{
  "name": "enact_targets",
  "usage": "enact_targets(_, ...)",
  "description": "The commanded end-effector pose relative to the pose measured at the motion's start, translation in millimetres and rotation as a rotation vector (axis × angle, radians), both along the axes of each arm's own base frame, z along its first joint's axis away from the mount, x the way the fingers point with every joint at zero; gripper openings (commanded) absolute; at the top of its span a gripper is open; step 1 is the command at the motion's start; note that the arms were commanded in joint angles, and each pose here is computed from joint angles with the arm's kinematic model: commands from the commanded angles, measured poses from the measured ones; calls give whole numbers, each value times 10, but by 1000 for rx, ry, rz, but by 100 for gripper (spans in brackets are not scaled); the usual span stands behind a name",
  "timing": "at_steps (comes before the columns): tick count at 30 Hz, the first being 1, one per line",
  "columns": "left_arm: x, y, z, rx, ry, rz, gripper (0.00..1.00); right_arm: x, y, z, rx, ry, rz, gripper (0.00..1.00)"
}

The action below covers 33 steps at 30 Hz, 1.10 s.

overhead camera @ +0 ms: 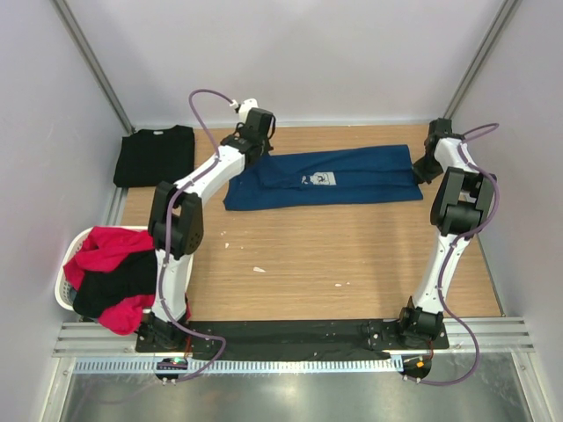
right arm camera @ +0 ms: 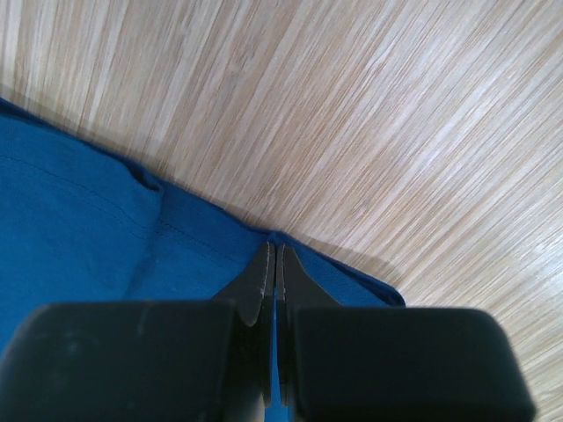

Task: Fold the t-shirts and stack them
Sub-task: Fold the tshirt

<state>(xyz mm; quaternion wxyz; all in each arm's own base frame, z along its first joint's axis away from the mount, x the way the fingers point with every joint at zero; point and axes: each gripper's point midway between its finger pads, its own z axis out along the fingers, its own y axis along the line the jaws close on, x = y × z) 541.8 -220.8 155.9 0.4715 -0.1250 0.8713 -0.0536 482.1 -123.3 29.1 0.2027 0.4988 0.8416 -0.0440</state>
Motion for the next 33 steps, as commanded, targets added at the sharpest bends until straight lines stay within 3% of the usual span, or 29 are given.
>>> enact_targets(1, 232, 3, 202, -32, -84, 20, 0, 95, -49, 65, -9, -22, -8, 1)
enact_targets(3, 277, -17, 156, -39, -79, 12, 0, 115, -47, 95, -3, -28, -7, 2)
enact_targets(4, 291, -22, 152, -48, -80, 14, 5, 146, -44, 126, -3, -36, -5, 7)
enact_targets(6, 306, -1, 131, -51, -73, 23, 26, 150, -41, 143, 3, -32, 1, 19)
enact_targets(7, 311, 18, 123, -49, -70, 26, 46, 206, -45, 215, 3, -50, 7, 30)
enact_targets(9, 322, 37, 202, -45, -77, 24, 62, 221, -18, 304, 14, -55, 26, 44)
enact_targets(10, 312, 67, 268, -39, -79, 25, 76, 266, -17, 413, 9, -77, 34, 55)
enact_targets(14, 254, 195, 631, -48, -93, 42, 94, 326, 4, 811, -4, -147, 71, 75)
enact_targets(18, 34, 322, 842, -150, -39, 65, 100, 288, 11, 1286, -81, -215, 127, 83)
enact_targets(21, -257, 328, 656, -222, 48, 55, 100, 372, 318, 1622, -170, -272, 312, 89)
enact_targets(22, -396, 326, 344, -228, 118, 50, 100, 444, 747, 1744, -180, -308, 441, 91)
enact_targets(25, -572, 322, 158, -336, 174, 68, 100, 547, 1627, 1787, -222, -371, 803, 95)
enact_targets(26, -736, 318, -25, -361, 228, 53, 100, 525, 2192, 1801, -240, -400, 934, 95)
enact_targets(28, -765, 322, -83, -397, 218, 37, 100, 485, 2612, 1763, -300, -405, 1072, 96)
enact_targets(32, -903, 346, -339, -394, 234, -10, 95, 451, 3563, 1671, -234, -527, 1245, 95)
enact_targets(33, -941, 319, -441, -409, 254, -31, 88, 431, 3774, 1572, -209, -533, 1281, 94)
